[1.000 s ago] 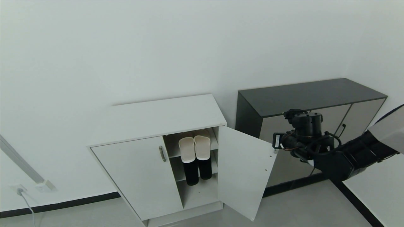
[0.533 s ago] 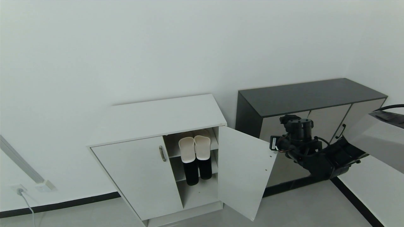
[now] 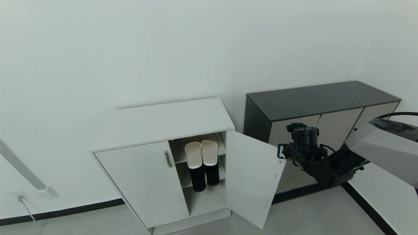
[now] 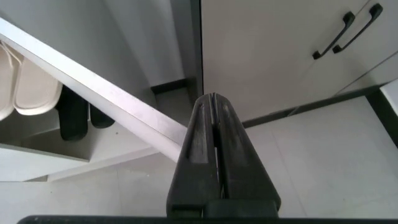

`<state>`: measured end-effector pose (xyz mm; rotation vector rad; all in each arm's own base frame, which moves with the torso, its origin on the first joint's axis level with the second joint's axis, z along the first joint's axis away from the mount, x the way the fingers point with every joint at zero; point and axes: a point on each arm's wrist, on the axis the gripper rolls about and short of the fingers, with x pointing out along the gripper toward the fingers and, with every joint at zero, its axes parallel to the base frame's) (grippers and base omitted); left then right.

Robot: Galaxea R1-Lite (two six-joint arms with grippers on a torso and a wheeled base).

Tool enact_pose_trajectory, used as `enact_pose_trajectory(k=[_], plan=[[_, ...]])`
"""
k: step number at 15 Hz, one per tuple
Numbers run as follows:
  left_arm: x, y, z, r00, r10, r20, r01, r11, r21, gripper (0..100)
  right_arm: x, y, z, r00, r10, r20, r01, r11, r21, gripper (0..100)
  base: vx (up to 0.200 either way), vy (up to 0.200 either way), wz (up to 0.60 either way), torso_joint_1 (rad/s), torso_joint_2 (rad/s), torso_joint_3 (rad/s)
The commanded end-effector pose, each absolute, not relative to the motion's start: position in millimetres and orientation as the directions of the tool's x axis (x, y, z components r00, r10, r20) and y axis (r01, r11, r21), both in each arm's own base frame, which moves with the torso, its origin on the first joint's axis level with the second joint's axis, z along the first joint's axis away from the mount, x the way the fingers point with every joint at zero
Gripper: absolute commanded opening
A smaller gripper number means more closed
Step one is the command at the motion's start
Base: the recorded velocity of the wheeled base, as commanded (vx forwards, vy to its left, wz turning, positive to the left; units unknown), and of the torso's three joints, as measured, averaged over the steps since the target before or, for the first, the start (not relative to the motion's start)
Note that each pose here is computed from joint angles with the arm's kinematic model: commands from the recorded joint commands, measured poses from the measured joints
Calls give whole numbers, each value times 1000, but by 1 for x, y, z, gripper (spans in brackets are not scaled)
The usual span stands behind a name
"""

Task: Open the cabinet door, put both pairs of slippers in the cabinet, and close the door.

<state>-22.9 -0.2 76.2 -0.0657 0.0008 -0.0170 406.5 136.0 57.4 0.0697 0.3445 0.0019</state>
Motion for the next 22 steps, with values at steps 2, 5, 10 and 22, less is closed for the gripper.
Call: enact_pose_trajectory(k=[2,5,10,22], plan=[[-23,0,76,1000,-17,0,17,998,-66,0,403,138,56,937,21,-348,2,998,65,0,0,0,0,0,0,0],[-23,0,76,1000,-17,0,17,998,-66,0,395,145,58,935,39,-351,-18,998,63,0,0,0,0,0,0,0],[-23,0,76,1000,-17,0,17,998,-66,0,348,185,66,914,154,-376,-147,988,50,0,0,0,0,0,0,0],[-23,0,76,1000,-17,0,17,997,-69,0,254,227,89,868,370,-331,-399,917,-22,0,0,0,0,0,0,0]])
